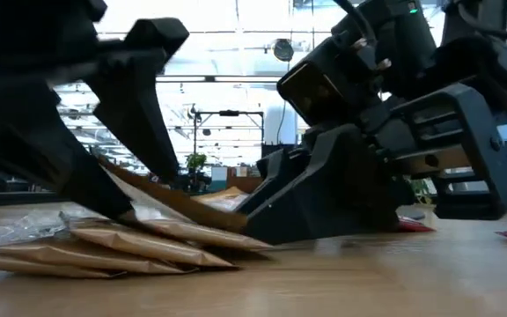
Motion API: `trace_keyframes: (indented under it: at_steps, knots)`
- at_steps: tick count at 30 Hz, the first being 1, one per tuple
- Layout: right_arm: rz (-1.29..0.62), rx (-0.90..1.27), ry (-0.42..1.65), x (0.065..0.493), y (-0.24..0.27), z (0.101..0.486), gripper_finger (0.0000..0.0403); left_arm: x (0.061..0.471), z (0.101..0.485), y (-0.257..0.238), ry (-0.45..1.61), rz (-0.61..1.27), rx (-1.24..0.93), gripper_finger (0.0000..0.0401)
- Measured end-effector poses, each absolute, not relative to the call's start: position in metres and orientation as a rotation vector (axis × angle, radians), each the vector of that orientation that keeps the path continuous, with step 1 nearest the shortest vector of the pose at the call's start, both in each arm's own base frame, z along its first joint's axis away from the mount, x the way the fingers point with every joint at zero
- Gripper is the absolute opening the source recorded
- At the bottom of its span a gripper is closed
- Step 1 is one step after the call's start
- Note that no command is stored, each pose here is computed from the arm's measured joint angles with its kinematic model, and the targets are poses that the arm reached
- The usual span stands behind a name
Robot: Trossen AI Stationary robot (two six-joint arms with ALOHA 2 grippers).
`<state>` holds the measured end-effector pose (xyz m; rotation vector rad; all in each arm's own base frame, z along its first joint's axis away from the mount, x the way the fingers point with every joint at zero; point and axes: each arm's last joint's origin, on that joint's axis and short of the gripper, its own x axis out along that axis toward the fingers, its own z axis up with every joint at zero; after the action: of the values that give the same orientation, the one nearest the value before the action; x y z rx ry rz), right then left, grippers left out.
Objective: Pick & Place Tea
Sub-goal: Put the brown tea bag to the left section into the wooden organizer
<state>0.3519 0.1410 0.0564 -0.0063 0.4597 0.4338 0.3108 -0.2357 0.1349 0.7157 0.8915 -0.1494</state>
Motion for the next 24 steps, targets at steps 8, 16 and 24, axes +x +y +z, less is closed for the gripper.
trace_keyframes:
  at_steps: [8,16,24]
  knots:
    - [0.449,0.001,0.462,0.353,0.139,0.058,0.0128,0.312,0.130,-0.231,0.925,-0.124,0.745,0.0150]
    - [0.447,0.002,0.473,0.352,0.139,0.058,0.0128,0.300,0.140,-0.242,0.875,-0.137,0.818,0.0037]
    - [0.460,-0.011,0.413,0.354,0.140,0.063,0.0128,0.298,0.140,-0.243,0.869,-0.126,0.919,0.0005]
